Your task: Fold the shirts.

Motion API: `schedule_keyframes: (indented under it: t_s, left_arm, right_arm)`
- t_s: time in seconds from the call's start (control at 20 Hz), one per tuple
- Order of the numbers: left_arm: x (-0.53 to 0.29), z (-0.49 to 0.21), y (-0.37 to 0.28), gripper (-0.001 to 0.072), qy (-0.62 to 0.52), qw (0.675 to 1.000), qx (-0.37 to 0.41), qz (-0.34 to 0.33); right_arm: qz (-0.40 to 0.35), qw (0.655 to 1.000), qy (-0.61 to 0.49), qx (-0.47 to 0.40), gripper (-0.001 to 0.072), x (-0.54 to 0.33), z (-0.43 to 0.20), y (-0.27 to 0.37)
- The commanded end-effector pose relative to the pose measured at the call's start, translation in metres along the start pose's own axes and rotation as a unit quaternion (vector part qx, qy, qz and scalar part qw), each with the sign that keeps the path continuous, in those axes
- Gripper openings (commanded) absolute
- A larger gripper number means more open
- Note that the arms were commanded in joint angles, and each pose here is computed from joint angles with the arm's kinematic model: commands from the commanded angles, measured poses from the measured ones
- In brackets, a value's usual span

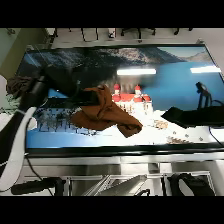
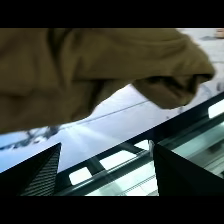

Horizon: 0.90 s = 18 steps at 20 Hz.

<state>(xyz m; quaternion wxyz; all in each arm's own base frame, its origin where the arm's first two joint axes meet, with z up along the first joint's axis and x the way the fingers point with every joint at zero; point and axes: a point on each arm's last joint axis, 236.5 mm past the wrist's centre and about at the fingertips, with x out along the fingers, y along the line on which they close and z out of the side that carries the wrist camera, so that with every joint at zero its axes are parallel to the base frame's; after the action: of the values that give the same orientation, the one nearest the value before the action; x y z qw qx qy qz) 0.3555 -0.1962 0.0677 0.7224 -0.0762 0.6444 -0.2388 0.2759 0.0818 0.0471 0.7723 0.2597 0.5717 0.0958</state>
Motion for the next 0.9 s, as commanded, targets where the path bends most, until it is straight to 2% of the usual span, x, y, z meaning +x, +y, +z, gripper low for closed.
schedule_keyframes:
  t_s: [0.0,0.15,0.3,0.55,0.7,0.75,0.8,0.85]
  left_arm:
    - [0.002,-0.067,0.099,0.0619,0.011,0.99,-0.134,0.046]
    - [0.05,-0.097,0.127,0.0619,-0.01,0.977,-0.214,-0.015]
    - [0.081,-0.088,0.134,0.0618,-0.03,0.965,-0.251,-0.075]
    - [0.106,-0.053,0.148,0.0617,-0.015,0.971,-0.23,-0.068]
    - [0.12,-0.042,0.157,0.0589,-0.002,0.97,-0.234,-0.069]
    - [0.123,-0.041,0.161,0.0588,0.0,0.969,-0.239,-0.07]
    - [0.127,-0.043,0.164,0.0546,0.006,0.968,-0.243,-0.07]
    - [0.13,-0.045,0.165,0.0293,0.01,0.968,-0.243,-0.069]
  right_arm:
    - [0.028,0.997,0.062,0.035,0.0564,0.051,-0.039,-0.008]
    - [0.048,0.995,0.085,0.033,0.0564,0.096,-0.061,0.006]
    - [0.056,0.994,0.091,0.025,0.0564,0.137,-0.069,0.029]
    - [0.051,0.992,0.111,0.029,0.0564,0.171,-0.06,0.043]
    - [0.047,0.992,0.114,0.035,0.0563,0.183,-0.05,0.044]
    - [0.047,0.991,0.118,0.04,0.0534,0.187,-0.05,0.044]
    - [0.045,0.991,0.123,0.042,0.037,0.19,-0.051,0.043]
    - [0.044,0.99,0.125,0.038,0.0249,0.192,-0.053,0.042]
